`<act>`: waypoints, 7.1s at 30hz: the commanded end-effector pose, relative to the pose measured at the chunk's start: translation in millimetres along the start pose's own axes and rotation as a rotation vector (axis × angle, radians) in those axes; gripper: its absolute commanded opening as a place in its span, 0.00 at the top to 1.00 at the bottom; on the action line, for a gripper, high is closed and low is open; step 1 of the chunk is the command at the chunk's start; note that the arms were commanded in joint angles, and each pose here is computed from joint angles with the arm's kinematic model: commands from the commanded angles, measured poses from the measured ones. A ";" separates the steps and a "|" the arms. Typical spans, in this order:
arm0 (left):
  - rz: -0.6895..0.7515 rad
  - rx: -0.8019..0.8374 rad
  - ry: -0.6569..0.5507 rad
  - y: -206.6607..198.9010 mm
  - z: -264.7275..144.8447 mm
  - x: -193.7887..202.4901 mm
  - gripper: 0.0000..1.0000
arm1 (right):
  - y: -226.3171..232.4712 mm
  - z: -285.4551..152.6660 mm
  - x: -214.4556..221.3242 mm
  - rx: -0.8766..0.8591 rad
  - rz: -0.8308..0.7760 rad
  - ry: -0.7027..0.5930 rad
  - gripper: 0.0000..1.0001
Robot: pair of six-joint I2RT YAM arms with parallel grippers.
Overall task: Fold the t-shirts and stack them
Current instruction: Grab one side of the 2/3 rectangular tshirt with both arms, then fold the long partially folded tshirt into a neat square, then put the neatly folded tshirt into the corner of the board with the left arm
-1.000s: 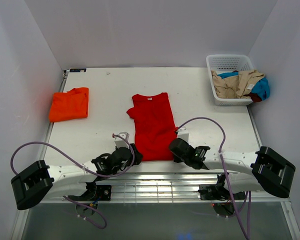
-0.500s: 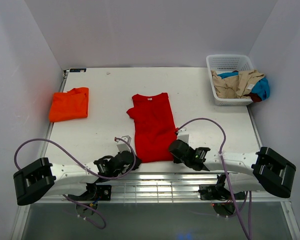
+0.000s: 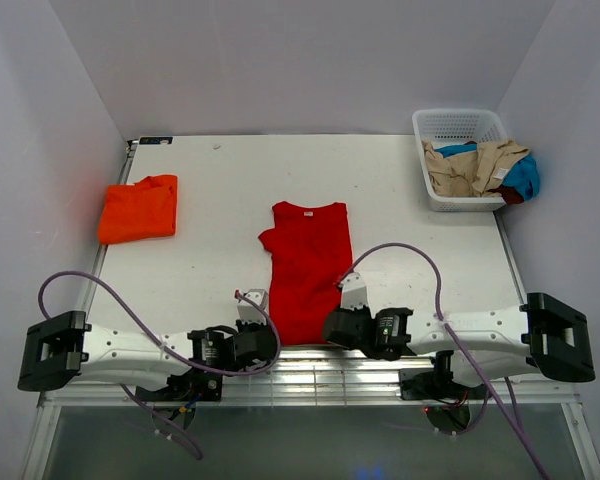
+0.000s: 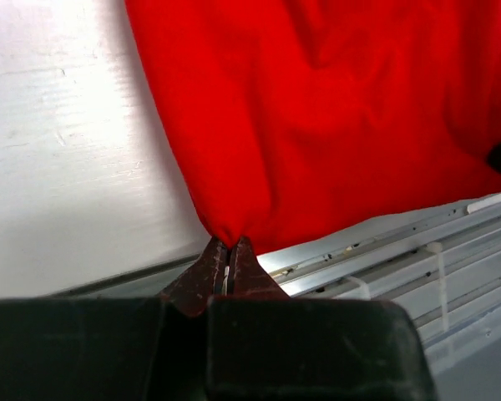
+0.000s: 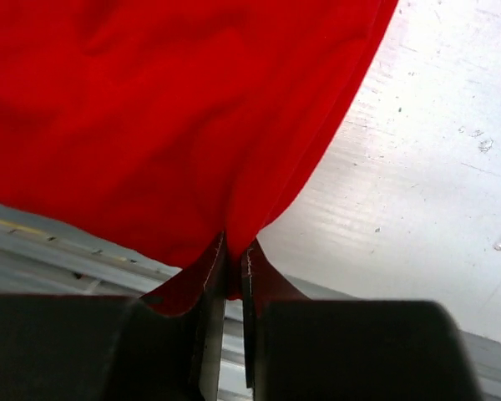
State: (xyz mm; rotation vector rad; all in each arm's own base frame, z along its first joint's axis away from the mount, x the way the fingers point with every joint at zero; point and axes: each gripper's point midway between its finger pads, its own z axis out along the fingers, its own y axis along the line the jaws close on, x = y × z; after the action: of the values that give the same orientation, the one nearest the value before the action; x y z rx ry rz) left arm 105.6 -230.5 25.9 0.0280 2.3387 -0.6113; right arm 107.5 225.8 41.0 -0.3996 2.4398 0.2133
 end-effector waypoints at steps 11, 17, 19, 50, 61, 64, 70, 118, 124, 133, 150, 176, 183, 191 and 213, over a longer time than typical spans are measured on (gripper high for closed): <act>0.017 -0.100 -0.435 -32.9 -58.1 -126.8 1.00 | 2.2 -65.4 -93.4 0.176 0.036 -0.289 0.92; 0.032 -0.164 -0.572 -30.0 -59.2 -148.0 1.00 | -10.0 -73.1 -133.7 0.268 0.059 -0.432 0.92; 0.068 -0.181 -0.603 -29.0 -57.5 -151.6 1.00 | -20.4 -69.9 -145.0 0.318 0.080 -0.460 0.92; 0.263 -0.086 -0.737 -21.2 55.7 -264.9 1.00 | -56.3 45.6 -261.8 0.350 -0.046 -0.569 0.92; 0.291 -0.121 -0.743 -5.2 98.3 -287.9 1.00 | -76.0 87.9 -286.5 0.384 -0.062 -0.565 0.92; 0.290 -0.132 -0.756 -0.4 104.9 -295.0 1.00 | -81.8 98.4 -291.8 0.385 -0.065 -0.562 0.92; 0.301 -0.149 -0.756 6.6 126.5 -305.7 1.00 | -90.4 118.2 -306.8 0.383 -0.069 -0.567 0.92; 0.033 -0.166 -0.376 32.1 138.8 -310.0 0.32 | -20.1 172.0 -323.6 -0.132 -0.131 -0.583 0.92; -0.046 -0.129 -0.321 50.8 124.7 -296.7 0.31 | -10.7 206.2 -291.6 -0.175 -0.132 -0.404 0.92; -0.173 -0.027 -0.166 60.6 141.5 -269.0 0.30 | -15.2 218.4 -257.3 -0.163 -0.080 -0.274 0.92; -0.285 0.042 -0.070 83.1 176.0 -230.0 0.18 | -23.9 221.3 -232.4 -0.138 -0.068 -0.217 0.92; -0.312 0.217 -0.030 35.3 231.1 -220.9 0.17 | -2.4 216.6 -217.4 -0.220 -0.087 -0.211 0.92; -0.275 0.189 -0.020 42.9 243.1 -211.8 0.66 | 8.8 212.0 -214.1 -0.248 -0.111 -0.226 0.92; -0.188 0.156 -0.049 48.6 241.6 -221.5 0.87 | 3.0 194.8 -205.3 -0.231 -0.123 -0.239 0.91; 0.158 -0.310 -0.130 151.7 86.3 -378.1 0.86 | -67.5 41.9 -207.7 -0.051 -0.076 -0.408 0.63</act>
State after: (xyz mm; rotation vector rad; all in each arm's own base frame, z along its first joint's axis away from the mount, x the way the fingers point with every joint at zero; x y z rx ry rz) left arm 479.0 -99.9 130.0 -0.0127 2.2448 -0.2396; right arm 316.0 228.8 131.9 -0.4420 2.0234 0.2948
